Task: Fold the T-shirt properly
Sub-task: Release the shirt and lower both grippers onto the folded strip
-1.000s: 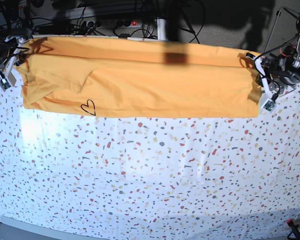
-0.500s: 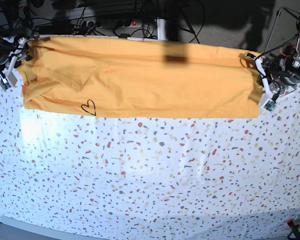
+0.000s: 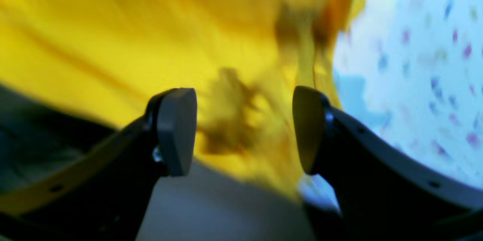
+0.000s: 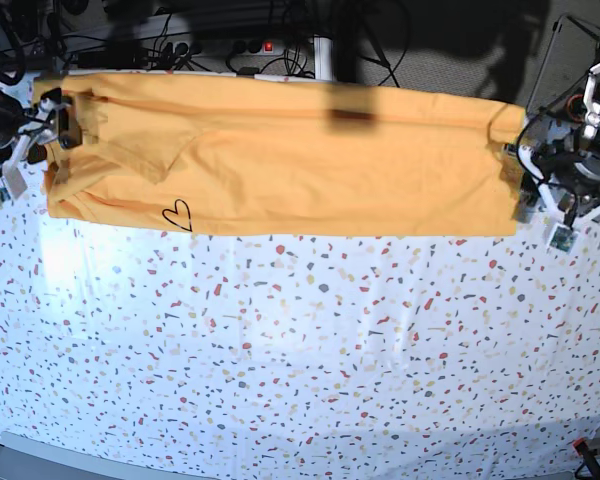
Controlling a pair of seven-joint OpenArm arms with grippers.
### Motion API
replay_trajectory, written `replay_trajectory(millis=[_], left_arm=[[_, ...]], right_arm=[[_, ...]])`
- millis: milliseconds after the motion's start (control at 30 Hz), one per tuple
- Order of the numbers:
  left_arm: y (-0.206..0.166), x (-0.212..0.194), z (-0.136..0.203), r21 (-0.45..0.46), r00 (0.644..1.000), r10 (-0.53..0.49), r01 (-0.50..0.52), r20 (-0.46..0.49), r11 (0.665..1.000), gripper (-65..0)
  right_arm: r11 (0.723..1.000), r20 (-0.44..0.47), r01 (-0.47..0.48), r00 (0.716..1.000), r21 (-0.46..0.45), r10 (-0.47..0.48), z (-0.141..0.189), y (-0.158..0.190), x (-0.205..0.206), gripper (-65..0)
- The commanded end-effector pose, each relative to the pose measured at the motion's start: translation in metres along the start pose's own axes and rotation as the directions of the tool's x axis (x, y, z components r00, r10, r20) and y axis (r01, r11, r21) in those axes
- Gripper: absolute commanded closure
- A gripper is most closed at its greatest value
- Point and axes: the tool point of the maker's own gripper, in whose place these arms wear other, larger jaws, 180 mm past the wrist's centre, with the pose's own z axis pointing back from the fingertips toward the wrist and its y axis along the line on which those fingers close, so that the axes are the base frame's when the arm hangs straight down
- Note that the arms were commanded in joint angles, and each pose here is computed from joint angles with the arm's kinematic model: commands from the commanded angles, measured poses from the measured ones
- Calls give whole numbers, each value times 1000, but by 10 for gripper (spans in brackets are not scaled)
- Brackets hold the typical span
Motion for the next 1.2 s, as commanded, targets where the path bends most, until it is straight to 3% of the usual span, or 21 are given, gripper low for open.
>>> replay_trajectory(millis=[0,133,300,500,600,667,867,1033,1167], left_arm=[[-3,25,8,-28,996,4,-2,93,1000,-292],[-37,49,19,-191,978,8,33,208,981,-292],[-67,31,10,-359,985,106,-52,135,932,-292],[-95,10,-12,-430,976,207,-161,62,888,-292],[-113,-3,-24,-466,966,258,-223,12,856,-292],[-119,-15,-33,-462,961,276,-259,-31,848,-292],[-110,-57,-58,-377,957,266,-289,-115,880,-292],[-92,-80,-79,-305,956,241,-284,-170,909,-292],[-70,-76,-103,-261,946,272,-312,-179,913,-292]], right_arm=[[1000,62,-25,998,0,25,6,-2,21,-396],[1000,163,9,987,12,-11,1,2,47,-396],[995,230,77,969,65,-90,-11,19,55,-396],[992,214,71,976,-105,-47,-25,4,39,-394],[988,231,80,972,-130,-49,-30,3,37,-394],[990,210,98,975,-106,-74,-39,7,29,-394],[986,87,163,983,-35,-159,-92,12,-7,-394],[969,63,247,967,19,-248,-130,6,-1,-394],[966,25,258,966,24,-259,-153,-1,7,-394]])
